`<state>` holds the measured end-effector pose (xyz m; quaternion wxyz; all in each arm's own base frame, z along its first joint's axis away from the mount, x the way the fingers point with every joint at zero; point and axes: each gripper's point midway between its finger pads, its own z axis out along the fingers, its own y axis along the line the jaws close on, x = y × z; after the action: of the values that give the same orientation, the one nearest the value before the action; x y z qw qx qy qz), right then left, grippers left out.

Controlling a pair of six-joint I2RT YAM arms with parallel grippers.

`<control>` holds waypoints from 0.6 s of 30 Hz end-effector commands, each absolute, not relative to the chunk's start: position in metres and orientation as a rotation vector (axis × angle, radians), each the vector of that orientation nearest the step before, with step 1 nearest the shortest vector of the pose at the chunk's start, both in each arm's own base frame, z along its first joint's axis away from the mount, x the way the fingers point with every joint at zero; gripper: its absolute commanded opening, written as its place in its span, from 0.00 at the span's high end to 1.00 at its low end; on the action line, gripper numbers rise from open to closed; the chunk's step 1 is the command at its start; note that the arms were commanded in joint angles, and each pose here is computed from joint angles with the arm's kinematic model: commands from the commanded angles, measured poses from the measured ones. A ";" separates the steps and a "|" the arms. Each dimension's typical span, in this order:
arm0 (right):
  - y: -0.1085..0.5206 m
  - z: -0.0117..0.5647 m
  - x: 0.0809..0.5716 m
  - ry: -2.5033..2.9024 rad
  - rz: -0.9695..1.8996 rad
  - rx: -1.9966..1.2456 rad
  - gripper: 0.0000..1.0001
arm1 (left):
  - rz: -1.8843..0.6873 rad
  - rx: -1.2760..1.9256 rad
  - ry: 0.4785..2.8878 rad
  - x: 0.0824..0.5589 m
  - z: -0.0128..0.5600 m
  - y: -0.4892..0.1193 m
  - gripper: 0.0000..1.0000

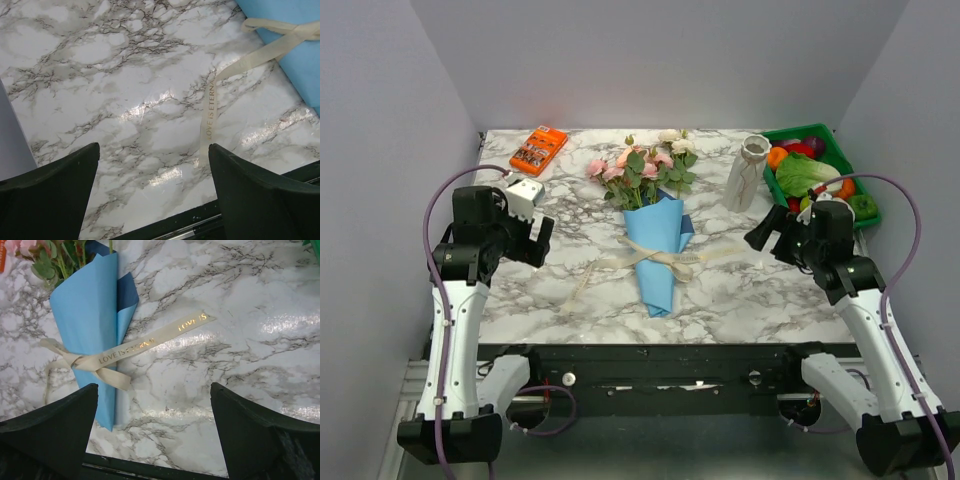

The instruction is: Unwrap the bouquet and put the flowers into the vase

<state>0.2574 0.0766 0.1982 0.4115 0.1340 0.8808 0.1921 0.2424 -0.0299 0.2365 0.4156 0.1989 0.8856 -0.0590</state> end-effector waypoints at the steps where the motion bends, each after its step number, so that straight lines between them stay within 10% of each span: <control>1: 0.077 0.186 0.261 2.236 0.481 0.362 0.00 | -0.175 0.570 2.233 0.243 0.228 -0.039 0.01; 18: 0.106 0.127 0.289 2.352 0.359 0.452 0.00 | -0.244 0.809 2.235 0.261 0.186 -0.101 0.01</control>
<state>0.2746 0.1058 0.1302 0.3332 0.1314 0.9231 0.1402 0.2512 -0.0922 0.1924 0.3612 0.3022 0.8763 -0.1017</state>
